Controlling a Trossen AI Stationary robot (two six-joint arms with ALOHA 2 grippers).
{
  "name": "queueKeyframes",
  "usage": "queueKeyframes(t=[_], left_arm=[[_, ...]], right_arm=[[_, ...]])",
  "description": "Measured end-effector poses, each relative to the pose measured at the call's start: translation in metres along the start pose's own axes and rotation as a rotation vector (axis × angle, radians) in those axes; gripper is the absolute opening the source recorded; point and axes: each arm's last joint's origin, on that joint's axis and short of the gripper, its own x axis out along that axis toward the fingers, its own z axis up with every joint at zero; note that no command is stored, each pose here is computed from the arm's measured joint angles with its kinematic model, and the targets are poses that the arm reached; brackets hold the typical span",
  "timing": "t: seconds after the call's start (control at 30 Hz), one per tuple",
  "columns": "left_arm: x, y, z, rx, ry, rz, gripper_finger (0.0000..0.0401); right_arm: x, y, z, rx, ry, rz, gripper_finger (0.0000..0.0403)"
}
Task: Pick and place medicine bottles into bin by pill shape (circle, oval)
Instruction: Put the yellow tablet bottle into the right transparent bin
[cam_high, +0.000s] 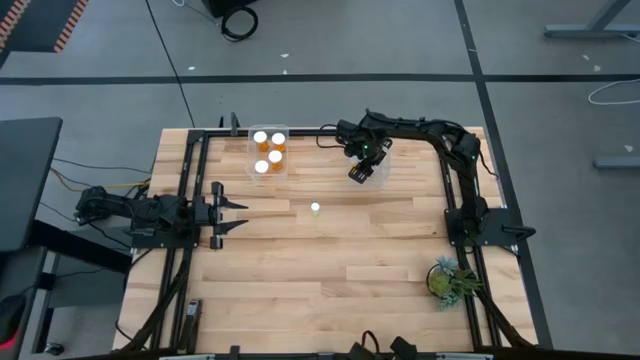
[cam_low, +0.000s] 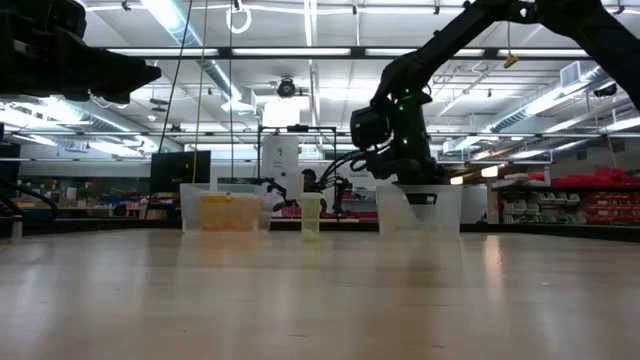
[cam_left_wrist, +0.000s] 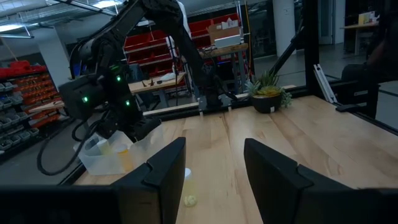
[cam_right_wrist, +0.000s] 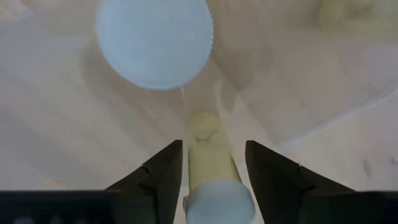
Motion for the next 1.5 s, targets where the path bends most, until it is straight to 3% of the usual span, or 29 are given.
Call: queueKeyframes(t=[0.23, 0.53, 0.77, 1.07, 1.5], left_arm=[[0.0, 0.0, 0.0, 0.0, 0.0, 0.0, 0.0172], [0.0, 0.0, 0.0, 0.0, 0.0, 0.0, 0.0172], [0.0, 0.0, 0.0, 0.0, 0.0, 0.0, 0.0172], [0.0, 0.0, 0.0, 0.0, 0.0, 0.0, 0.0172], [0.0, 0.0, 0.0, 0.0, 0.0, 0.0, 0.0172]], right_arm=[[-0.039, -0.003, -0.012, 0.024, -0.127, 0.019, 0.0182], [-0.106, 0.009, -0.05, 0.019, -0.337, 0.054, 0.0182], [-0.14, 0.022, -0.08, -0.01, -0.456, 0.074, 0.0182], [-0.159, 0.041, -0.104, -0.067, -0.528, 0.092, 0.0182], [-0.162, 0.059, -0.108, -0.127, -0.566, 0.104, 0.0181]])
